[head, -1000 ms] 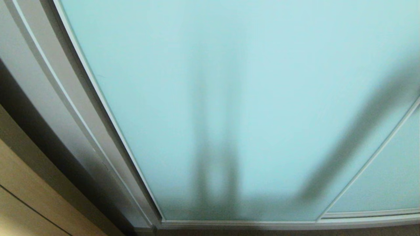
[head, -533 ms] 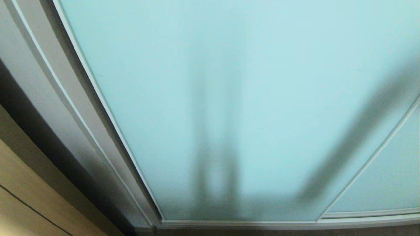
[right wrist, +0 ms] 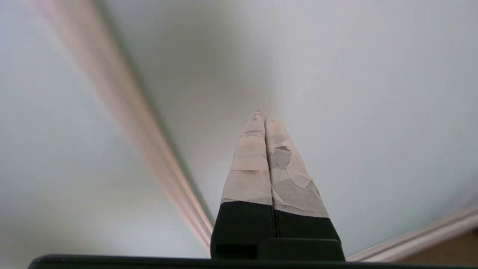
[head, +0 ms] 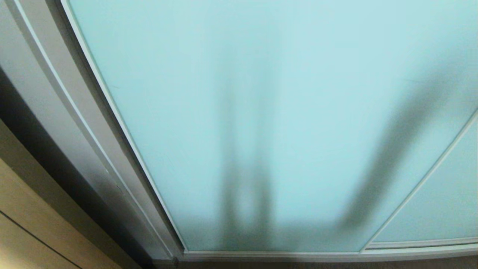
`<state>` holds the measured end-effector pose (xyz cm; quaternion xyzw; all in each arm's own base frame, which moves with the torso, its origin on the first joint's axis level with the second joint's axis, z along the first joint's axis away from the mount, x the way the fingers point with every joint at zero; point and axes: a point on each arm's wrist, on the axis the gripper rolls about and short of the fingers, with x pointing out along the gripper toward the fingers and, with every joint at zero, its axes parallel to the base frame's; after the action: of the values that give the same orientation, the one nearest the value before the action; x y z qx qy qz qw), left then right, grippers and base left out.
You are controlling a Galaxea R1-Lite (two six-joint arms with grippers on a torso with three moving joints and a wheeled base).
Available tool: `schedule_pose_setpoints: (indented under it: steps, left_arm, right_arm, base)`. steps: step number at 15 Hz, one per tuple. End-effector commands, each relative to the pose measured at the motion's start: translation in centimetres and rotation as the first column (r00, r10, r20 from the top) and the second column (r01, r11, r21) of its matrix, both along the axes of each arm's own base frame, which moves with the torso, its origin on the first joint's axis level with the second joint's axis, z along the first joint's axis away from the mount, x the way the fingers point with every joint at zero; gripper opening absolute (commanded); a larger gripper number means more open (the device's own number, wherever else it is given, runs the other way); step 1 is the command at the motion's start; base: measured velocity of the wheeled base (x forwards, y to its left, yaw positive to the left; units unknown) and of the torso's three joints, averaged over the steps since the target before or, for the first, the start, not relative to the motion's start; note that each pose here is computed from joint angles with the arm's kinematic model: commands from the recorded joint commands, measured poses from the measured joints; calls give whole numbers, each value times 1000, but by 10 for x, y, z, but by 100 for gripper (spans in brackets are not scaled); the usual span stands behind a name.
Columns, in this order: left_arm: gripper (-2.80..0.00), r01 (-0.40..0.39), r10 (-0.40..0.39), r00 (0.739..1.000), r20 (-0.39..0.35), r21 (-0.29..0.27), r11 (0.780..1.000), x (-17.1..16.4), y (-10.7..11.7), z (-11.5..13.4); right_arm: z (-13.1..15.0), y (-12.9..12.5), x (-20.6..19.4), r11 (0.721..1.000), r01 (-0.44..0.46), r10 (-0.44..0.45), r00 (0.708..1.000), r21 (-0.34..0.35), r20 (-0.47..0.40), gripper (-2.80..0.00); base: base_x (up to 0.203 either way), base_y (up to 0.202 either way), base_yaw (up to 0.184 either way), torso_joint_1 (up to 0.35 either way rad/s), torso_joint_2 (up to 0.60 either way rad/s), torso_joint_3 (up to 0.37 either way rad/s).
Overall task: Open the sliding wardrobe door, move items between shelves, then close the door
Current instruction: Open the door
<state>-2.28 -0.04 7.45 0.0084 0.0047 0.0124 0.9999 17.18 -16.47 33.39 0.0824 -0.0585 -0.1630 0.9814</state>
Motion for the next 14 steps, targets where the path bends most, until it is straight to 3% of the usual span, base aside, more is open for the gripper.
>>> schedule_pose_setpoints:
  steps: [1,3,5,9,12,14]
  left_arm:
    - [-280,-1,1,1000,-3,0,1000,0,0,0]
    - [-280,-1,1,1000,-3,0,1000,0,0,0]
    - [-280,-1,1,1000,-3,0,1000,0,0,0]
    - [-280,-1,1,1000,-3,0,1000,0,0,0]
    - [-280,-1,1,1000,-3,0,1000,0,0,0]
    - [-280,-1,1,1000,-3,0,1000,0,0,0]
  right_arm:
    - [19,52,-56,994,38,-28,995,-103,99,-280]
    - [15,83,-81,988,52,-33,991,-147,130,-280]
    - [9,105,-82,983,-23,45,992,-180,119,-280]
    - [-5,147,-100,982,-43,73,985,-181,160,-280]
    - [-33,158,-152,970,26,20,982,-242,185,-280]
    - [-66,161,-181,956,14,38,984,-292,173,-280]
  base:
    - [0,0,0,0,0,0]
    - [0,0,0,0,0,0]
    - [0,0,0,0,0,0]
    - [0,0,0,0,0,0]
    - [0,0,0,0,0,0]
    - [0,0,0,0,0,0]
